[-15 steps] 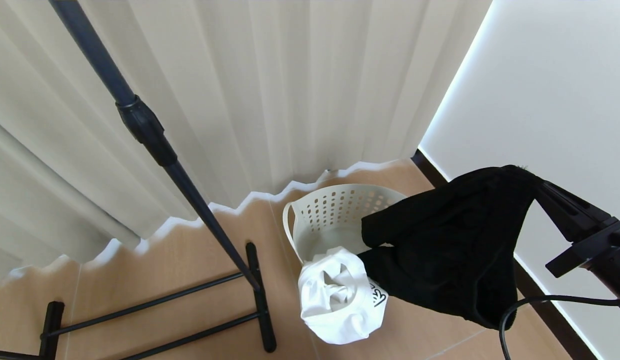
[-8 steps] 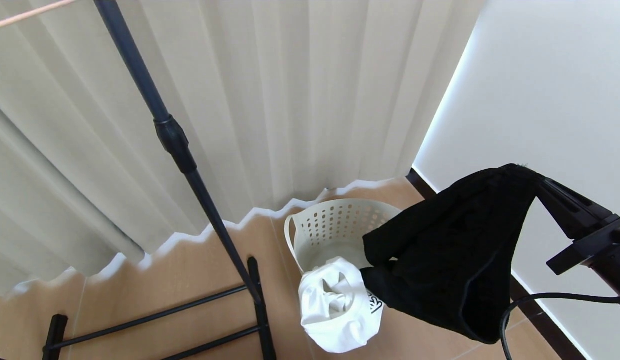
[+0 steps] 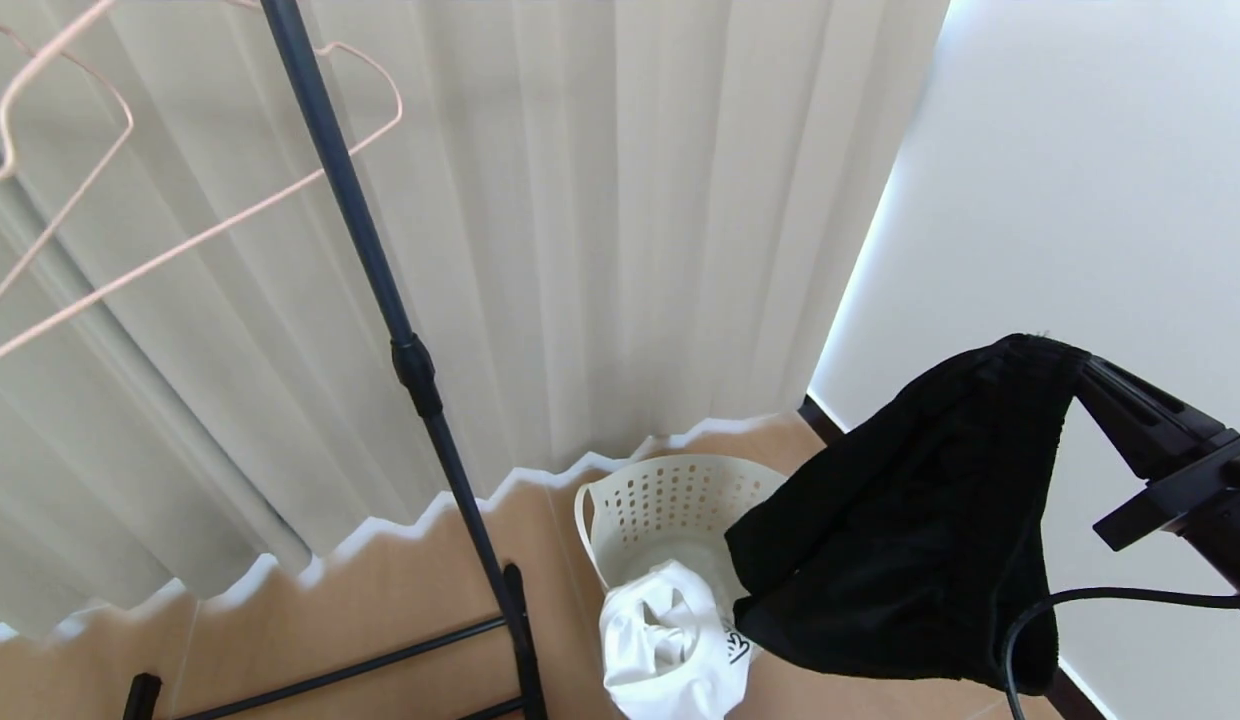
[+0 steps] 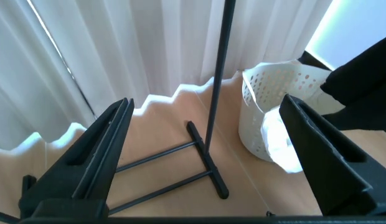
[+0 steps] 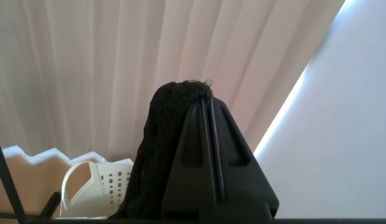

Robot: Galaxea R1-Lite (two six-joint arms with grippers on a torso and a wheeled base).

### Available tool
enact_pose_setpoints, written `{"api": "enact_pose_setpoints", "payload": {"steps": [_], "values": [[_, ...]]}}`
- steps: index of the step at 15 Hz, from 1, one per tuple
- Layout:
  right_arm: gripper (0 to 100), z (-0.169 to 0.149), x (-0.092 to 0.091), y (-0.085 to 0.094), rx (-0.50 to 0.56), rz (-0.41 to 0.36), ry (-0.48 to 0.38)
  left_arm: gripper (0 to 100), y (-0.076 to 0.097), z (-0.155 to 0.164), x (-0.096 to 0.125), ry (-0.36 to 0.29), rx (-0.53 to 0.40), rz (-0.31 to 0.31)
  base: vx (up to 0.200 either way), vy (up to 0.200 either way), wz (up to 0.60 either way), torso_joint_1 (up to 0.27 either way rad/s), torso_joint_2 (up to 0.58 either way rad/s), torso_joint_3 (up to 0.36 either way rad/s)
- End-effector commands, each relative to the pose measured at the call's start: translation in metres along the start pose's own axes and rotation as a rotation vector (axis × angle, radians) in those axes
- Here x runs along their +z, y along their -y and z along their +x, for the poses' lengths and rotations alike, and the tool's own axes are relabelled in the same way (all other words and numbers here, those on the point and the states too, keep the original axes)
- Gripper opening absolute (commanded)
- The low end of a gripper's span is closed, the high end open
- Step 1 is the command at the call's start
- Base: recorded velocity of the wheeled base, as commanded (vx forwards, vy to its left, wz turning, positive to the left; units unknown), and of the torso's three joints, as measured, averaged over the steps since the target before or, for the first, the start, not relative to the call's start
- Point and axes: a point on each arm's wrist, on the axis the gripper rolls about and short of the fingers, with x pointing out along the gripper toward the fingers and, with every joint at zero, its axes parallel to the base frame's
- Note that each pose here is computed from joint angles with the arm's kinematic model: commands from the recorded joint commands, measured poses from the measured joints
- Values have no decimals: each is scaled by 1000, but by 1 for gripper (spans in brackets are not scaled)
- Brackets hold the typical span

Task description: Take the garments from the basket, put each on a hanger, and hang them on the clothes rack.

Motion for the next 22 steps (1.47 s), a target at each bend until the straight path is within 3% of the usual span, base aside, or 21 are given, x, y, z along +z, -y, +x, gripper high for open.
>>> {"api": "enact_pose_setpoints", "payload": {"steps": [1, 22], "values": [[0, 0, 0, 0, 1, -1, -2, 100, 0, 0, 0, -1, 0, 0, 0, 0, 0, 110, -471, -154], [0, -2, -2, -1, 6, 1, -9, 100, 0, 0, 0, -1, 0, 0, 0, 0, 0, 191, -527, -250]]}}
